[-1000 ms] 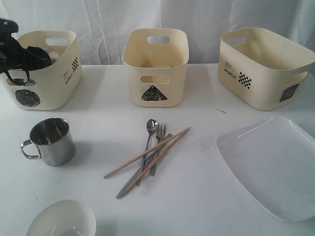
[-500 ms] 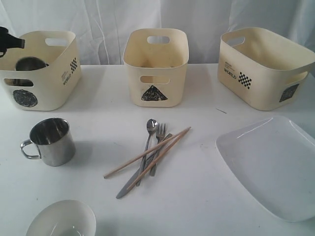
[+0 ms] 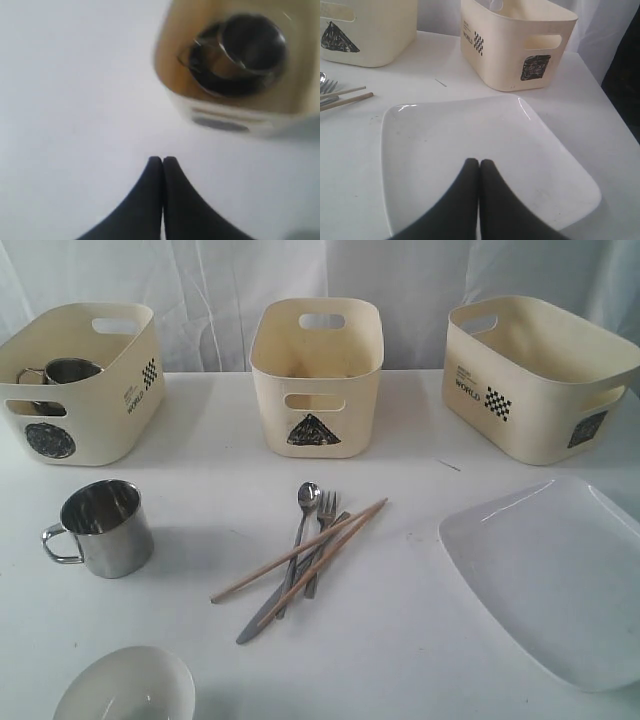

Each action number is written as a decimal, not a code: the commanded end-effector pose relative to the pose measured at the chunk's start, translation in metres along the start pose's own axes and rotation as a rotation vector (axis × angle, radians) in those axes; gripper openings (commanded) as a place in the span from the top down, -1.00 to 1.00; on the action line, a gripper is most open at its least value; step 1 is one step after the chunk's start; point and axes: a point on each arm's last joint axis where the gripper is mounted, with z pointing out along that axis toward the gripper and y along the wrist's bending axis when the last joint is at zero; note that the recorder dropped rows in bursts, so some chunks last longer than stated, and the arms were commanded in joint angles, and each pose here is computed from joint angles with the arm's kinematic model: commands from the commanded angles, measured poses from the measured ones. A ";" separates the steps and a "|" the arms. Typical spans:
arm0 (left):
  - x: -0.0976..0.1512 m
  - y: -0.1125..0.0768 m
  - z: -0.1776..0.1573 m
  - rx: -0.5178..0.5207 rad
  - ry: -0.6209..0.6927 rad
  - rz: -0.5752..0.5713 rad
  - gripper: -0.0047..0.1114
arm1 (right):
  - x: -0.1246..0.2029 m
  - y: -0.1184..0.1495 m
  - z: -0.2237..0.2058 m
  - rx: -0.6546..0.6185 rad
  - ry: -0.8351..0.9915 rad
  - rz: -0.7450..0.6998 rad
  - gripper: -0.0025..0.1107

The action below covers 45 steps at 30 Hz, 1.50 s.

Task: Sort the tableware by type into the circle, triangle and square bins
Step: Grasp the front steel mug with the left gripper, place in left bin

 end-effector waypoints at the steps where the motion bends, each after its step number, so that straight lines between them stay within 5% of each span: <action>1: 0.039 -0.046 0.016 0.491 0.167 0.154 0.91 | 0.000 0.000 0.000 0.002 -0.014 -0.004 0.96; 3: 0.054 -0.051 0.025 0.543 0.211 0.181 0.71 | 0.000 0.000 0.000 0.002 -0.014 -0.004 0.96; 7: 0.076 -0.053 0.049 0.538 0.271 0.141 -0.12 | 0.000 0.000 0.000 0.002 -0.014 -0.004 0.96; 9: 0.082 -0.056 0.059 0.552 0.295 0.104 -0.22 | 0.000 0.000 0.000 0.002 -0.014 -0.004 0.96; 15: 0.094 -0.066 0.088 0.636 0.368 0.048 -0.09 | 0.000 0.000 0.000 0.002 -0.014 -0.004 0.96; 17: 0.097 -0.067 0.094 0.643 0.383 0.040 0.07 | 0.000 0.000 0.000 0.002 -0.014 -0.004 0.96; 22: 0.096 -0.066 0.096 0.633 0.378 0.032 0.87 | 0.000 0.000 0.000 0.002 -0.014 -0.004 0.96; 26: 0.077 -0.061 0.082 0.615 0.297 0.068 0.92 | 0.000 0.000 0.000 0.002 -0.014 -0.004 0.96; 32: 0.005 -0.036 0.020 0.493 -0.073 0.086 0.92 | 0.000 0.000 0.000 0.002 -0.014 -0.004 0.96; 38: -0.059 -0.008 -0.026 0.173 -0.653 -0.065 0.92 | 0.000 0.000 0.000 0.002 -0.014 -0.004 0.96; 42: -0.074 -0.001 -0.009 0.034 -0.857 -0.269 0.92 | 0.000 0.000 0.000 0.002 -0.014 -0.004 0.96; 45: -0.080 -0.009 0.033 0.057 -0.893 -0.326 0.92 | 0.000 0.000 0.000 0.002 -0.014 -0.004 0.96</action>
